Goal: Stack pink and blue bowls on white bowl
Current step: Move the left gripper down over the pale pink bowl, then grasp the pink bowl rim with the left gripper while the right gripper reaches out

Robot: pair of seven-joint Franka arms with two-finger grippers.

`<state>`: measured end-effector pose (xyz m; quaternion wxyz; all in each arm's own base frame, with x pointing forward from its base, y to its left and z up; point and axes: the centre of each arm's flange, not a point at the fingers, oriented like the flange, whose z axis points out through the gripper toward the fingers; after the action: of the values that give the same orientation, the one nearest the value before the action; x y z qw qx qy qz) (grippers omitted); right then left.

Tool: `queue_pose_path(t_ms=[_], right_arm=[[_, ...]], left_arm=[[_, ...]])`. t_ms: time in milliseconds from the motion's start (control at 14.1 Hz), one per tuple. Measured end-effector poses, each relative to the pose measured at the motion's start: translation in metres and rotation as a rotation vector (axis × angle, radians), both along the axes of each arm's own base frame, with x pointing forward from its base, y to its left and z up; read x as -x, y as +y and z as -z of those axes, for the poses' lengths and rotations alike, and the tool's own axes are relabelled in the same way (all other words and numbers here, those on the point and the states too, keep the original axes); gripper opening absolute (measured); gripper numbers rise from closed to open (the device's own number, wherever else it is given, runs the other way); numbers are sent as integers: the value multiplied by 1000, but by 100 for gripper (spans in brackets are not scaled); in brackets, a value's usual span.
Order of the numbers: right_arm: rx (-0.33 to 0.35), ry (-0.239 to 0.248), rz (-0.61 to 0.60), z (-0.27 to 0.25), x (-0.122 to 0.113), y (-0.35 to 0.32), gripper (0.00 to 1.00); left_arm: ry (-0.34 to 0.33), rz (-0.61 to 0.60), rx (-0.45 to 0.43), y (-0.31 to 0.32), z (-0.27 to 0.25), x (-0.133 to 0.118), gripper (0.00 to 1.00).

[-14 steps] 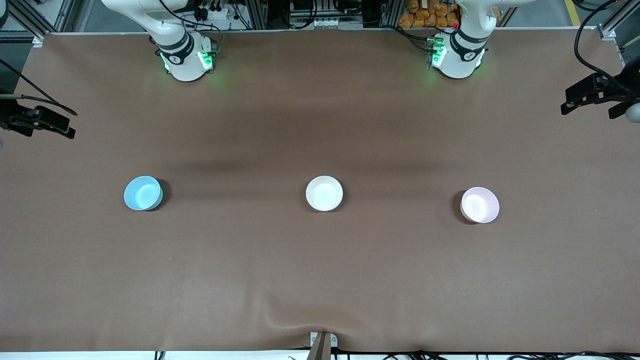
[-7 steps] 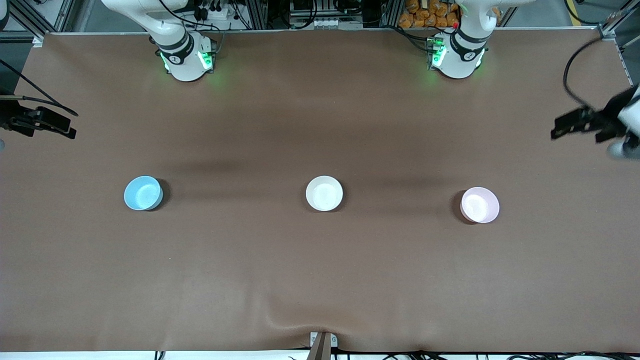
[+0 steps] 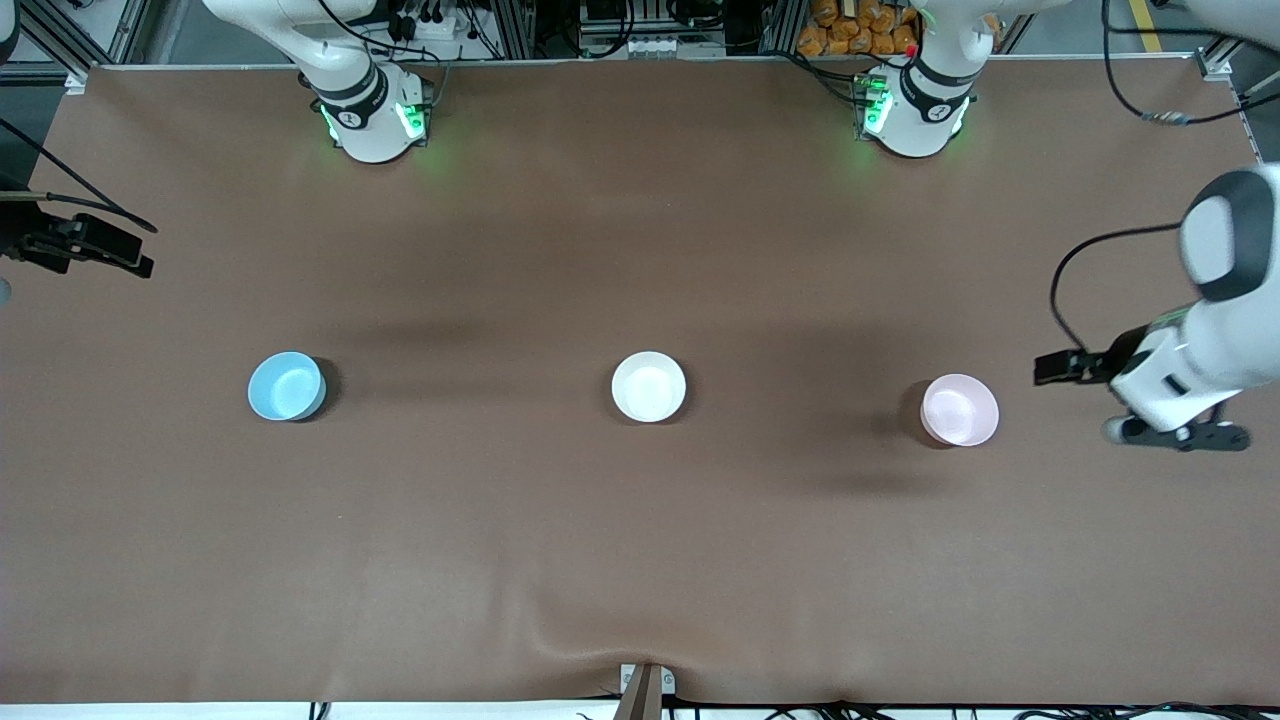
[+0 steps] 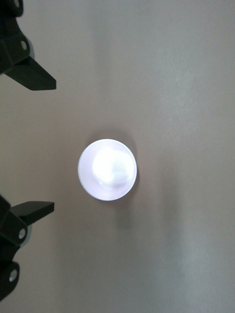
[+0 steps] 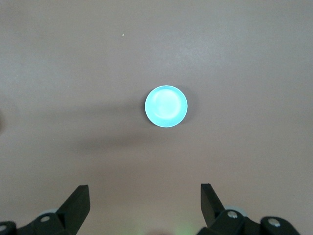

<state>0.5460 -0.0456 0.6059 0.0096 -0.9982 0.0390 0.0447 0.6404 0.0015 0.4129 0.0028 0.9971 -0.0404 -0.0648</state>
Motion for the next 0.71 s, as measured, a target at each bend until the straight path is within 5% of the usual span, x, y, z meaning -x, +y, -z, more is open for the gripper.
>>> queue_pose_path(t_ms=[355,711], right_arm=[[0,2,0,1,0,0,100],[0,2,0,2,0,0,100]], left_arm=[[-54,5,1,5,101,25,100],[-83,36,6,24,170,49,79]])
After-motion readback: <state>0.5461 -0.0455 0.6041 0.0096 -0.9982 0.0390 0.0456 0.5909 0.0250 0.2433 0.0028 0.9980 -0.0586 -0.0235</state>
